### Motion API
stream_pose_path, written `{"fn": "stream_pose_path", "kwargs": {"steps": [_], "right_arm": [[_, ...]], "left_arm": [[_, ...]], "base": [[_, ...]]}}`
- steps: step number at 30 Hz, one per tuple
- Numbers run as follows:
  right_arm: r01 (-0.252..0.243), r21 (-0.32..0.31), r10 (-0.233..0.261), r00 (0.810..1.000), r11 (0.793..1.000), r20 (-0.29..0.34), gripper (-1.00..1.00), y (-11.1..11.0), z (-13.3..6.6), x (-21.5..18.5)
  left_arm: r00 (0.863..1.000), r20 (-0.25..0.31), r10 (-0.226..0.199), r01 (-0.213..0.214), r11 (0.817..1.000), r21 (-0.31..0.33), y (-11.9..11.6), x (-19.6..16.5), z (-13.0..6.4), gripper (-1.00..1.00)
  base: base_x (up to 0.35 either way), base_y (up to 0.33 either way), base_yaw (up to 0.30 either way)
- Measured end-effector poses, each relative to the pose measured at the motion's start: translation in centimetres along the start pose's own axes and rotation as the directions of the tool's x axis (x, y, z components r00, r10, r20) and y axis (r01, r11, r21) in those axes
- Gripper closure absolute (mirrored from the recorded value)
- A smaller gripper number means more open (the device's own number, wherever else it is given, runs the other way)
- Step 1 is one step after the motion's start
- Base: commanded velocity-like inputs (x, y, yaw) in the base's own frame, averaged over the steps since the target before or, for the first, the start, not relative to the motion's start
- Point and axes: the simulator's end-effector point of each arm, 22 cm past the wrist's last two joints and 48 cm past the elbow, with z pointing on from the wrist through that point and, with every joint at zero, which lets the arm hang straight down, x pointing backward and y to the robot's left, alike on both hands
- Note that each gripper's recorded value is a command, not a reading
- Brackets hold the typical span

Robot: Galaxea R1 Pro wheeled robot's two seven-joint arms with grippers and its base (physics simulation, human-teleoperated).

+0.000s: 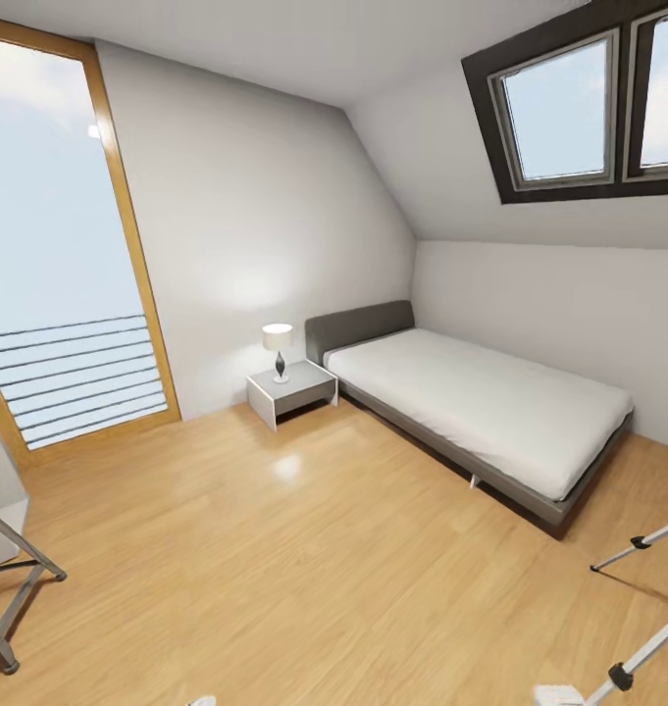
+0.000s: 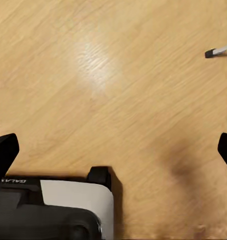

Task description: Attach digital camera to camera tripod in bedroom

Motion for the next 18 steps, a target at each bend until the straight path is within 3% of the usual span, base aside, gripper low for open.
{"fn": "stream_pose_path", "kwargs": {"steps": [3, 5, 9, 18], "right_arm": [[0.006, 0.031, -0.003, 0.997, 1.000, -0.072, -1.00, -0.6, 0.2, 6.5], [0.012, 0.042, -0.007, 0.994, 0.999, -0.112, -1.00, -0.6, 0.0, 10.5], [0.018, 0.037, -0.013, 0.990, 0.999, -0.141, -1.00, 0.2, -0.4, 14.9], [0.025, 0.020, -0.021, 0.989, 0.999, -0.148, -1.00, 1.7, -1.6, 19.3]], "left_arm": [[0.999, 0.001, 0.038, -0.038, 0.999, -0.023, 1.4, 2.1, 0.0, 1.00], [0.998, -0.035, 0.059, -0.061, 0.997, -0.055, 4.0, 5.9, 0.1, 1.00], [0.996, -0.056, 0.072, -0.076, 0.994, -0.084, 6.6, 9.4, -0.2, 1.00], [0.995, -0.054, 0.084, -0.091, 0.987, -0.136, 10.8, 10.8, -1.3, 1.00]], "base": [[0.000, 0.000, 0.000], [0.000, 0.000, 0.000], [0.000, 0.000, 0.000], [0.000, 0.000, 0.000]]}}
